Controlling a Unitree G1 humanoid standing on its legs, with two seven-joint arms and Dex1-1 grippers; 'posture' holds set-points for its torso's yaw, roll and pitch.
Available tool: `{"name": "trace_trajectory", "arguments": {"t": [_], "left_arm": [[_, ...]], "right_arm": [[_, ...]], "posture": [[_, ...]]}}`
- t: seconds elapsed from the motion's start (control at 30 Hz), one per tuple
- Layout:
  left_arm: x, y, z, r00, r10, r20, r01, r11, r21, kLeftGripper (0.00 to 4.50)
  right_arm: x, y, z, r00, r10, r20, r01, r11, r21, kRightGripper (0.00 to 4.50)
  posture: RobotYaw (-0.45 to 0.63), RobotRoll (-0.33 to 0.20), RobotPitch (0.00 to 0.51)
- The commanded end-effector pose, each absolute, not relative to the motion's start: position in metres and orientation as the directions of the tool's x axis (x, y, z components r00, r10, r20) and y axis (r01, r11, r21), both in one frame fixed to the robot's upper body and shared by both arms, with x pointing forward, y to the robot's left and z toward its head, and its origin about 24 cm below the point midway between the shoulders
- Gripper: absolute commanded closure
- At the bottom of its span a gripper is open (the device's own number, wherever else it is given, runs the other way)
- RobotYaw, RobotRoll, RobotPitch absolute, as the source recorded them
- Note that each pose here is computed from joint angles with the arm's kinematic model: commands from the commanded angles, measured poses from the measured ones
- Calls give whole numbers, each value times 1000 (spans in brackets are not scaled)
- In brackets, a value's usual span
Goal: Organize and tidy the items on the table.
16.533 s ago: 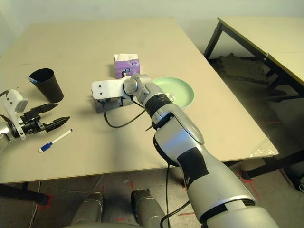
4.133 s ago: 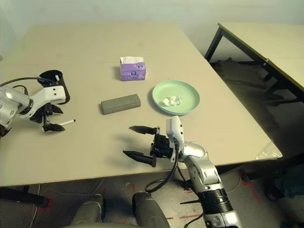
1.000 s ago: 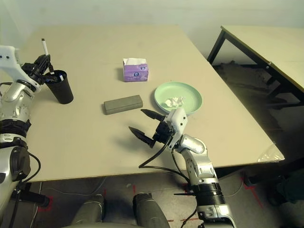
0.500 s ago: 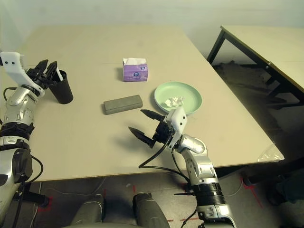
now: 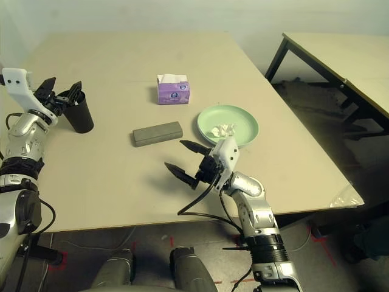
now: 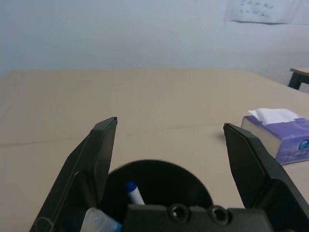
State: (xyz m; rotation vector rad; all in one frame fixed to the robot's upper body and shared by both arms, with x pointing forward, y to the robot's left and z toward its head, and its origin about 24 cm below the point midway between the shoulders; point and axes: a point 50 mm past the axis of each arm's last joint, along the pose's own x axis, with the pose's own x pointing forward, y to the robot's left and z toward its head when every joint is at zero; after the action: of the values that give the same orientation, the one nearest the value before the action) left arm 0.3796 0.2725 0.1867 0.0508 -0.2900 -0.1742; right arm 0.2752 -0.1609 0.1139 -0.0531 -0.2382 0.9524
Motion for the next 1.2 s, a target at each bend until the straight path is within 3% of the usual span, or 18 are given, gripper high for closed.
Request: {"name": "trace_trajectory", "arguments": {"t": [0.03, 0.2, 0.4, 0.6, 0.73, 0.9, 1.03, 1.2], "left_arm": [[373, 284, 203, 931, -171, 323, 150, 985, 90, 35], [357, 301, 227, 919, -149, 366, 110, 986, 126, 35], [332, 322, 229, 935, -99, 342, 51, 988, 147, 35], [302, 341, 204, 964, -37, 263, -3, 989, 147, 35], [282, 348, 178, 981, -8, 194, -20, 990, 140, 35], [263, 356, 150, 992, 29, 122, -45, 990, 131, 35], [246, 360, 121, 997, 36, 65, -43, 994, 96, 35], [227, 360, 91, 1000, 18, 14, -19, 999, 30, 35]], "right_arm": [[281, -172, 146, 605, 757, 247, -741, 649, -175, 0], [292, -199, 202, 708, 630, 318, -603, 774, -193, 0], [291, -258, 226, 831, 464, 308, -422, 885, -195, 0], [276, -318, 208, 915, 318, 249, -272, 941, -203, 0], [272, -352, 174, 954, 241, 180, -209, 962, -178, 0], [272, -371, 143, 961, 237, 141, -214, 964, -160, 0], [271, -372, 121, 944, 304, 126, -289, 949, -124, 0], [266, -375, 107, 929, 338, 149, -332, 941, -67, 0]], "posture": [[-122, 0, 98], [-134, 0, 95], [-135, 0, 94], [-128, 0, 95], [-112, 0, 96], [-85, 0, 96], [-61, 0, 96], [-51, 0, 96]]}}
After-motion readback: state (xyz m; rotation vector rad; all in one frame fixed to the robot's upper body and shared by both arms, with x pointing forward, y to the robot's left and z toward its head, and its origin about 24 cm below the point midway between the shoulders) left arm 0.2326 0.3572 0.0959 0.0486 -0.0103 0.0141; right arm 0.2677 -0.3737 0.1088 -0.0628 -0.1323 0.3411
